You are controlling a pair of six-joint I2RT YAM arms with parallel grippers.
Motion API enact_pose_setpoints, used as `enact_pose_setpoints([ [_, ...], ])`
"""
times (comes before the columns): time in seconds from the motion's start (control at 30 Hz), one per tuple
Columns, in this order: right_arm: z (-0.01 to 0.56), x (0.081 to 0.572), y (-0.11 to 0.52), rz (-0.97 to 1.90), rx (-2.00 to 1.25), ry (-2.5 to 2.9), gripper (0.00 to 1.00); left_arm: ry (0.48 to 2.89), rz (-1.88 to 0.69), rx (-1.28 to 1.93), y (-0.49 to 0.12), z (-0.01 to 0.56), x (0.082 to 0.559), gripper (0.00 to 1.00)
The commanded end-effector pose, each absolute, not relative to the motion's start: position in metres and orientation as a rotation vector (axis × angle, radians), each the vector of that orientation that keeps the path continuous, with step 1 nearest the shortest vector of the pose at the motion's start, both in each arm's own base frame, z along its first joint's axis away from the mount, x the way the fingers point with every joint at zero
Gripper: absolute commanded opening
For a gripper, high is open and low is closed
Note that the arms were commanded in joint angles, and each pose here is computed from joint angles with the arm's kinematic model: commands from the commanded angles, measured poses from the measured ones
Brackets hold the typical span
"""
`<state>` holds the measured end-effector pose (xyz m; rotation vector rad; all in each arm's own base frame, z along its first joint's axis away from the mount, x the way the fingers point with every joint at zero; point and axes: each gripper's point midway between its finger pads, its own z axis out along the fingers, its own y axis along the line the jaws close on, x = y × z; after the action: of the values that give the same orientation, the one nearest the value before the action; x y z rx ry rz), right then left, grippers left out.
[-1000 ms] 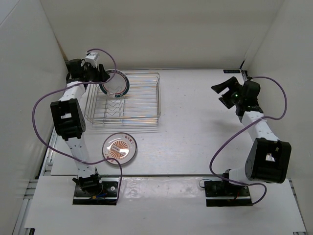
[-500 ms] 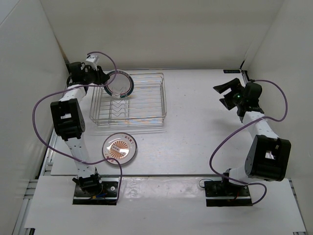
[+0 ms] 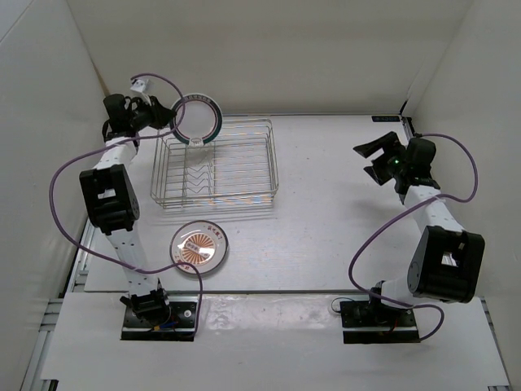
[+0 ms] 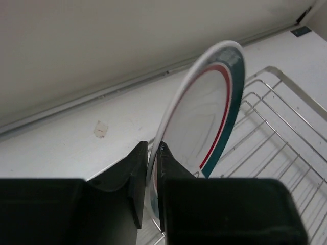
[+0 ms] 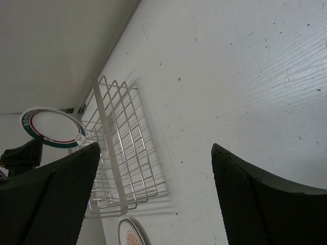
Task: Unload the plates from the dish rack
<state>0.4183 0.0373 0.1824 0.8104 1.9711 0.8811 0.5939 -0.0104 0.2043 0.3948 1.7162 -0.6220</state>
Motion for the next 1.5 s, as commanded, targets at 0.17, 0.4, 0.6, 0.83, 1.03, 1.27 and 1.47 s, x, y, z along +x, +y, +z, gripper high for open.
enact_pose_setpoints([
  [0.17,0.226,0.403,0.045,0.886,0.659,1.937,0.9,1.386,-0.533,0.343,0.002,0.379,0.586,0.0],
  [0.4,0.197,0.353,0.049,0.848,0.769,2.072,0.9,1.394,-0.792,0.223,-0.026,0.408,0.529,0.0],
  [0.6,0.198,0.313,0.056,0.845,0.75,2.071,0.9,1.572,-1.102,0.256,-0.114,0.38,0.418,0.0],
  [0.83,0.179,0.27,0.063,0.842,0.739,2.103,0.9,1.798,-1.474,0.399,-0.215,0.291,0.281,0.0],
  [1.03,0.178,0.244,0.067,0.831,0.709,2.126,0.9,2.031,-1.471,0.492,-0.269,0.215,0.207,0.0],
  [1.27,0.191,0.231,0.075,0.877,0.703,2.144,0.9,2.3,-1.198,0.434,-0.279,0.124,0.187,0.0],
  [1.47,0.225,0.237,0.082,0.948,0.688,2.094,0.9,2.439,-1.018,0.436,-0.288,0.084,0.202,0.0],
])
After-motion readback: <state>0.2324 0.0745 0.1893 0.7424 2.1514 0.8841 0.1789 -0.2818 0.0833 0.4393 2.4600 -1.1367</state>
